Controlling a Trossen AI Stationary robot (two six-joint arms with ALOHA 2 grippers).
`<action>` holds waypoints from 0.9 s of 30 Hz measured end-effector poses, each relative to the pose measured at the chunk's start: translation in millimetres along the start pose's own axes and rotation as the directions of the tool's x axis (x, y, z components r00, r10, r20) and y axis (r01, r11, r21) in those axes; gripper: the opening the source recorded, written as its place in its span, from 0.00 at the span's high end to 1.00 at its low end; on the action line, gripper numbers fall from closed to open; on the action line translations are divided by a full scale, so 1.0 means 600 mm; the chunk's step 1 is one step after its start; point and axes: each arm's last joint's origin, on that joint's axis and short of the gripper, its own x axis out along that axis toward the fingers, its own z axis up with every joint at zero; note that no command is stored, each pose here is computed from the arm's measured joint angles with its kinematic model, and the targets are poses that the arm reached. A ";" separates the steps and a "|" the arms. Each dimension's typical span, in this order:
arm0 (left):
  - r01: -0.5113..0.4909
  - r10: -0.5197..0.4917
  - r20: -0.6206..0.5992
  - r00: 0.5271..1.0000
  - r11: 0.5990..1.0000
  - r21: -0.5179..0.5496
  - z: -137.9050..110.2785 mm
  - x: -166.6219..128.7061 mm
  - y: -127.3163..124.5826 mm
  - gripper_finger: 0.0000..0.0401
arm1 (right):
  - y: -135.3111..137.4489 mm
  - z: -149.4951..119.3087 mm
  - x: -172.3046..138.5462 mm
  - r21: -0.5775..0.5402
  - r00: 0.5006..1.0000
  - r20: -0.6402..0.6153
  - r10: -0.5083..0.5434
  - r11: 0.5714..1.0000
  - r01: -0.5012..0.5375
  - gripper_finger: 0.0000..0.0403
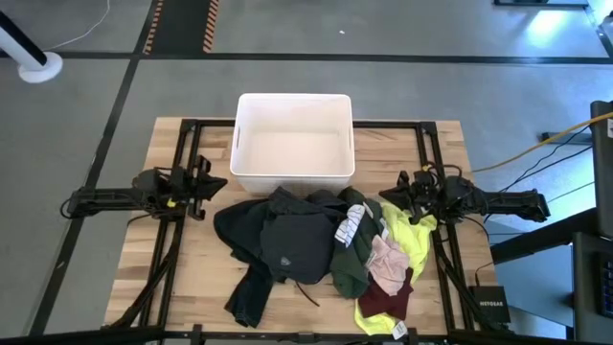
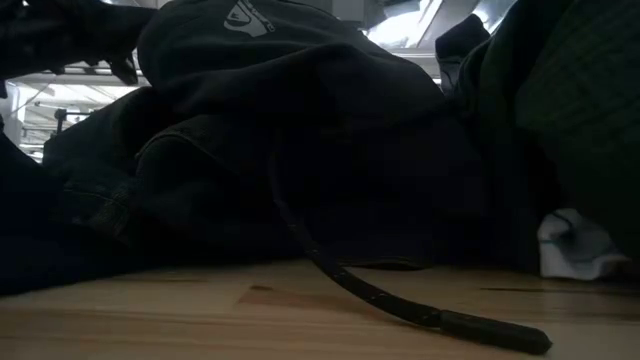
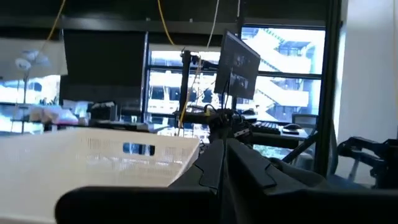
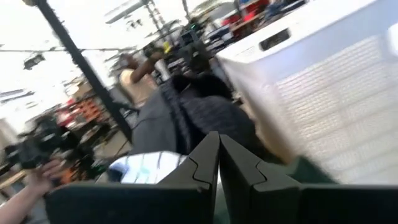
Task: Sort clothes
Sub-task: Put the black pants into the white laundry bin
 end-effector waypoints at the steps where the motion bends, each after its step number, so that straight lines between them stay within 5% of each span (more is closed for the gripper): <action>1: 0.009 -0.009 0.000 1.000 1.000 -0.002 0.000 0.000 0.000 0.97 | 0.000 0.001 0.000 0.001 1.000 0.010 -0.003 1.000 0.003 0.93; 10: 0.080 -0.085 -0.012 0.996 0.973 -0.216 -0.002 0.001 -0.006 0.97 | 0.006 0.010 0.000 -0.053 0.997 0.058 0.041 0.998 -0.038 0.93; 19: 0.213 -0.187 0.158 0.969 0.963 -0.165 0.026 -0.003 -0.015 0.97 | 0.055 0.101 -0.007 -0.191 0.992 0.106 0.069 0.980 -0.048 0.93; 27: 0.176 -0.159 0.140 0.977 0.977 -0.117 0.025 0.001 -0.014 0.97 | 0.105 0.197 0.025 -0.305 0.999 -0.013 -0.042 0.952 0.036 0.93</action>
